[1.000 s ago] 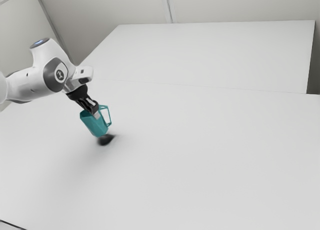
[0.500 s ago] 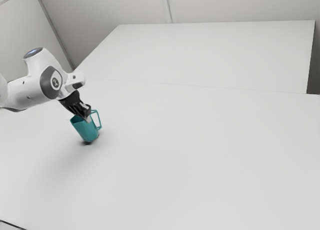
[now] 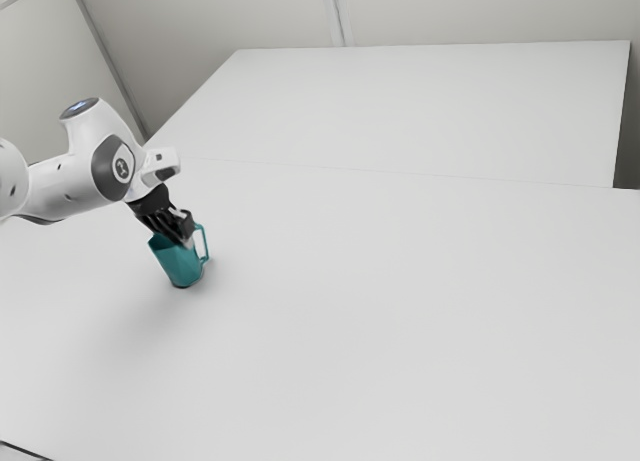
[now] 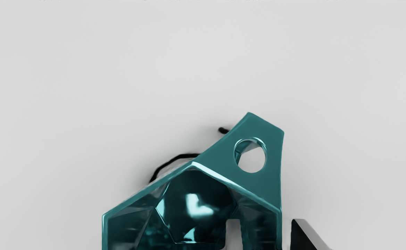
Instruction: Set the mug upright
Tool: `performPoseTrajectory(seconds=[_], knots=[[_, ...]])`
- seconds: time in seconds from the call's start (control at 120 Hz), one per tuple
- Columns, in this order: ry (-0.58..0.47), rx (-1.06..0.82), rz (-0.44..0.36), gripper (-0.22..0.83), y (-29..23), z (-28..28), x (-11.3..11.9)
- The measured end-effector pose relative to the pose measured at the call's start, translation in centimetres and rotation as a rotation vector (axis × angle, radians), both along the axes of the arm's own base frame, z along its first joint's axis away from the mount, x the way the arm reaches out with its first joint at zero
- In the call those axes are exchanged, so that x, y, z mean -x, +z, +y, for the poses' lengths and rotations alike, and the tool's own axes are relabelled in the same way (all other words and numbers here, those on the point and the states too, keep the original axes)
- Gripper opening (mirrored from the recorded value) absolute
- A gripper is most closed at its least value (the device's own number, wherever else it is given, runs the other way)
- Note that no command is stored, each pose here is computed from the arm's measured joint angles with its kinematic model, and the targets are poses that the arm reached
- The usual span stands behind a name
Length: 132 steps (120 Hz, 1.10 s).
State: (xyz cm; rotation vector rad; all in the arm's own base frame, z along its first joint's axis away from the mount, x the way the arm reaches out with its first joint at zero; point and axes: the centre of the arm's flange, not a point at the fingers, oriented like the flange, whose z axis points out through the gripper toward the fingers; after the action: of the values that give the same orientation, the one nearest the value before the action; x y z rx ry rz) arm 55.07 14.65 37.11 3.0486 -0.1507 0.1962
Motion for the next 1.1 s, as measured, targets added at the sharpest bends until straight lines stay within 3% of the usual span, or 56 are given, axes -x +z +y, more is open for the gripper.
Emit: performPoseTrajectory(seconds=[0.15,0.35,0.492,0.608,0.85,1.1], knots=[[-0.017,0.009,-0.027,0.38,3.2,-1.0,-0.5],[-0.099,-0.025,-0.057,0.52,12.9,-3.0,-3.9],[-0.228,-0.090,-0.068,0.57,20.0,-9.5,-5.4],[-0.246,-0.112,-0.044,0.59,23.2,-10.7,-4.9],[-0.218,-0.109,0.040,0.61,23.5,-9.8,-3.8],[-0.205,-0.103,0.074,0.61,23.2,-9.8,-3.5]])
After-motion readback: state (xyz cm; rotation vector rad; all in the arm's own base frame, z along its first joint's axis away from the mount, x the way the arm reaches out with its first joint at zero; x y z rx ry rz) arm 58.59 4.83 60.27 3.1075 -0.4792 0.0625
